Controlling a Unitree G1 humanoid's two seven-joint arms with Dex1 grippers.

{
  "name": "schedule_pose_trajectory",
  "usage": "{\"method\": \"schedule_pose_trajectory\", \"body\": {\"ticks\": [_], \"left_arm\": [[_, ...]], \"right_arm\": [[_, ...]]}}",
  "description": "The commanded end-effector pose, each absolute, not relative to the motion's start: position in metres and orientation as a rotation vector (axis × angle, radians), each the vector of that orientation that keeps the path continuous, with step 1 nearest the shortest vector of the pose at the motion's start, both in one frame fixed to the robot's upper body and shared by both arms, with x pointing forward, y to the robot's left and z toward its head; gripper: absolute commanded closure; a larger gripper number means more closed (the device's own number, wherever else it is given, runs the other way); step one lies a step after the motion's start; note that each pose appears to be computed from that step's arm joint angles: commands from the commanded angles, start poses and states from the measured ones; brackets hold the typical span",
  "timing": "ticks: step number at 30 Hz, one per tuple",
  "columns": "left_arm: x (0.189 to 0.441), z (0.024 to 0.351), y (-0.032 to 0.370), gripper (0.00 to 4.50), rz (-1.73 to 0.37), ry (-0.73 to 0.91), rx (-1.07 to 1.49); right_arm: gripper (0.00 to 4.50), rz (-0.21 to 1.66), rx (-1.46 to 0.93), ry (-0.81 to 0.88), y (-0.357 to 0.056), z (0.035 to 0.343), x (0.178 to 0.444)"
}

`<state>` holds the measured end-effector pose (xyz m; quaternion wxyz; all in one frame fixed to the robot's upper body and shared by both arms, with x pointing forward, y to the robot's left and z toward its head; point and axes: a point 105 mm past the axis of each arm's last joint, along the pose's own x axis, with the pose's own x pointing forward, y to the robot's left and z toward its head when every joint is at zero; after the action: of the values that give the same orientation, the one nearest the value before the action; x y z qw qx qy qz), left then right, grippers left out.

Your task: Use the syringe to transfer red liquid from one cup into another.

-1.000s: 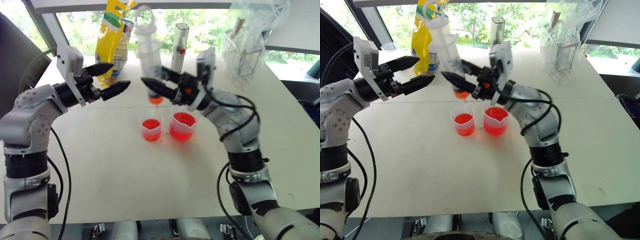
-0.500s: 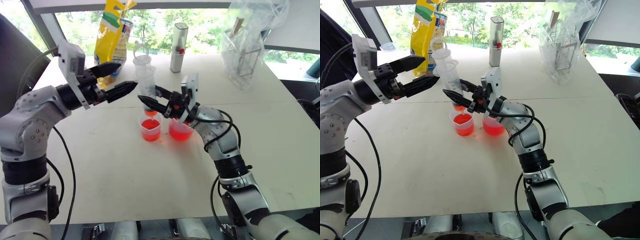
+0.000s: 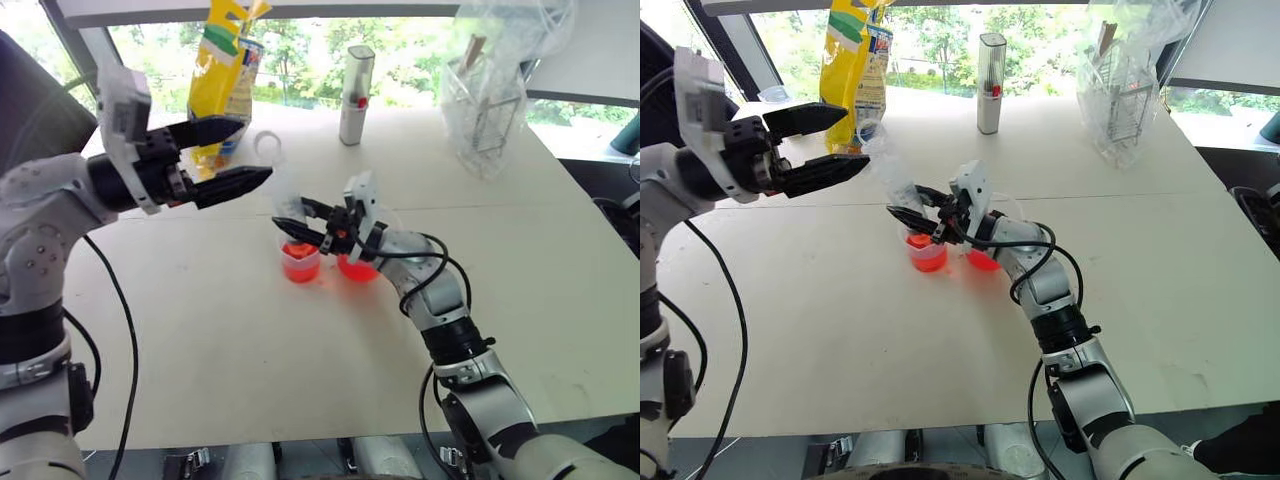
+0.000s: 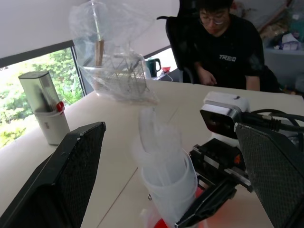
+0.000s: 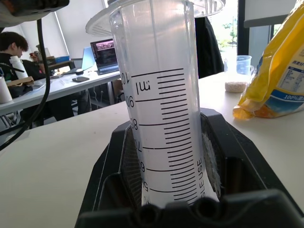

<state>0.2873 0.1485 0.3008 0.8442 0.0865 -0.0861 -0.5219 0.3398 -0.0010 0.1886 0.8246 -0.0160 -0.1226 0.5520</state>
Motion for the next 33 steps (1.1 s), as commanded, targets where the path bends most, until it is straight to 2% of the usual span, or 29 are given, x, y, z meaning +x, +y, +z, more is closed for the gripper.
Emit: {"method": "schedule_pose_trajectory", "body": {"ticks": [1,5,13,16,23,24,33], "left_arm": [[0.28,0.316,0.152,0.03,-1.094,-0.25,0.203],[0.291,0.323,0.151,0.03,-1.055,-0.285,0.156],[0.308,0.315,0.143,0.03,-1.034,-0.278,0.115],[0.311,0.315,0.141,0.86,-1.034,-0.284,0.104],[0.312,0.312,0.134,4.26,-1.064,-0.278,0.091],[0.311,0.311,0.133,4.47,-1.072,-0.273,0.091],[0.31,0.295,0.121,4.47,-1.114,-0.22,0.122]], "right_arm": [[3.12,1.178,-0.037,-0.311,0.001,0.201,0.34],[3.12,1.184,-0.04,-0.312,0.002,0.201,0.339],[3.12,1.179,-0.048,-0.321,0.001,0.204,0.338],[3.12,1.177,-0.052,-0.323,0.0,0.204,0.338],[3.12,1.174,-0.055,-0.326,0.0,0.205,0.338],[3.12,1.173,-0.055,-0.327,0.0,0.205,0.338],[3.12,1.171,-0.061,-0.377,-0.002,0.223,0.335]]}}
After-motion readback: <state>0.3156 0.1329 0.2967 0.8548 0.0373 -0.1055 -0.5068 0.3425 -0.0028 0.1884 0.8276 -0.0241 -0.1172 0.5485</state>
